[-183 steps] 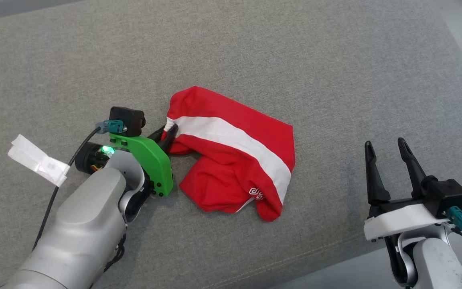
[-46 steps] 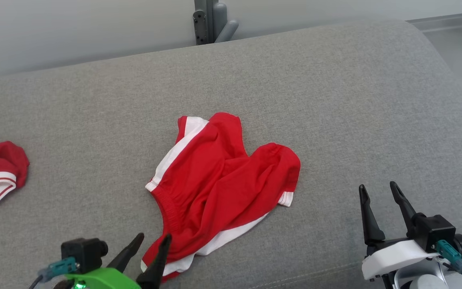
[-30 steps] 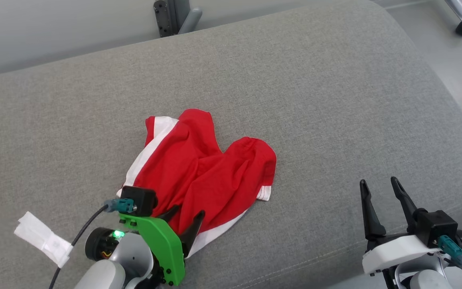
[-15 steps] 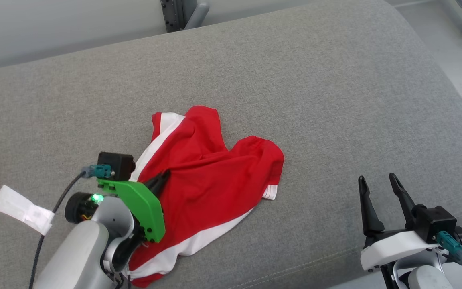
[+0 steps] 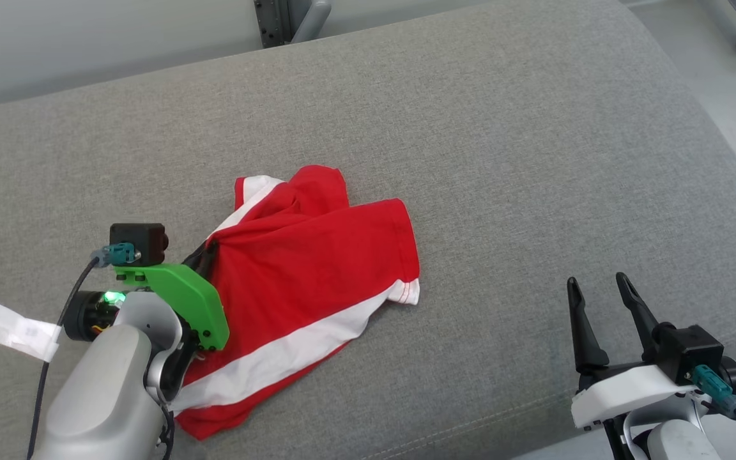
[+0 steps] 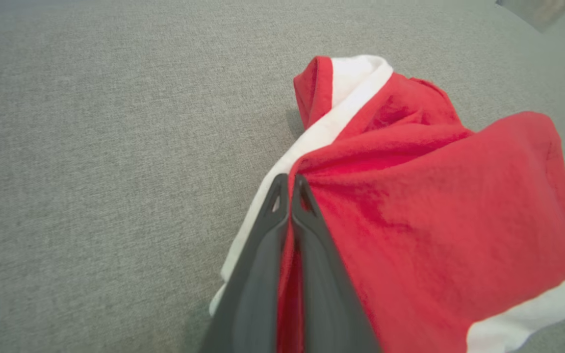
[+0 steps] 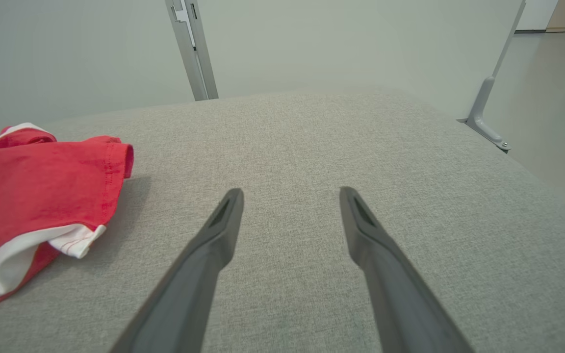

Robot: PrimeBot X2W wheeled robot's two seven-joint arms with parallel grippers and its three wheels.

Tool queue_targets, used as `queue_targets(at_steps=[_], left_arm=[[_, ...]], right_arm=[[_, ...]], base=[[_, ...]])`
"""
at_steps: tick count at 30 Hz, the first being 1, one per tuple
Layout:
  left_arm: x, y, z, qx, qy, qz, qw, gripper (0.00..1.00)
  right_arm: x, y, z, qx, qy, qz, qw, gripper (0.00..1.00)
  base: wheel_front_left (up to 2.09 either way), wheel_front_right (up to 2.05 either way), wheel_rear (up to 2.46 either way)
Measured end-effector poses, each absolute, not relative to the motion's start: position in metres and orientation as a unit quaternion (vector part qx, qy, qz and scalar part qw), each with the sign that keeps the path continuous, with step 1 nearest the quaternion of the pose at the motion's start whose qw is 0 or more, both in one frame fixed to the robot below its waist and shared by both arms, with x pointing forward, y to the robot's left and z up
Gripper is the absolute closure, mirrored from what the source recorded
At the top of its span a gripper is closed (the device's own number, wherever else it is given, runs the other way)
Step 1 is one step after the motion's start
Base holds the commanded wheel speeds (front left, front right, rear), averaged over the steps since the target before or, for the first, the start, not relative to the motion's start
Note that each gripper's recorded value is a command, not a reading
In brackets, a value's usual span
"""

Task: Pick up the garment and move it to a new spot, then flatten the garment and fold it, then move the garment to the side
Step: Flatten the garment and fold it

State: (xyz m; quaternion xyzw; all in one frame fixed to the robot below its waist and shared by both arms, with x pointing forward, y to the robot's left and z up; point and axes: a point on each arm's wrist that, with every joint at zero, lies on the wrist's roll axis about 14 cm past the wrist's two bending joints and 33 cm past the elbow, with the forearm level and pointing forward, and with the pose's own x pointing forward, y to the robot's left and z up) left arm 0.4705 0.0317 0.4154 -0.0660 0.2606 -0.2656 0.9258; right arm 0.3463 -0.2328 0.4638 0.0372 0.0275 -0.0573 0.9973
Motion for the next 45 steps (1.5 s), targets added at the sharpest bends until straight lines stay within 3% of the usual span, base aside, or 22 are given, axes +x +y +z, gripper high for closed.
queue_targets(at_steps=[1,2,12,23,35,45], left_arm=[[0.471,0.031,0.413,-0.071,0.259,-0.262,0.927,0.43],[0.471,0.031,0.412,-0.075,0.256,-0.258,0.928,0.00],[0.467,0.052,0.430,-0.118,0.153,-0.188,0.963,0.00],[0.406,0.097,0.449,-0.112,0.079,-0.111,0.984,0.00],[0.335,0.159,0.455,-0.092,0.058,-0.024,0.994,0.00],[0.309,0.188,0.462,-0.085,0.034,0.006,0.996,0.00]], right_arm=[[0.346,-0.234,0.464,0.037,0.028,-0.059,0.997,0.00],[0.345,-0.234,0.464,0.037,0.028,-0.060,0.997,0.00],[0.340,-0.236,0.459,0.033,0.036,-0.062,0.997,0.00],[0.344,-0.230,0.468,0.011,0.023,-0.032,0.999,0.00],[0.349,-0.209,0.490,-0.008,-0.012,0.017,1.000,0.00],[0.348,-0.189,0.488,-0.011,-0.009,0.048,0.999,0.00]], base=[[0.00,0.00,0.00],[0.00,0.00,0.00],[0.00,0.00,0.00],[0.00,0.00,0.00],[0.00,0.00,0.00],[0.00,0.00,0.00]])
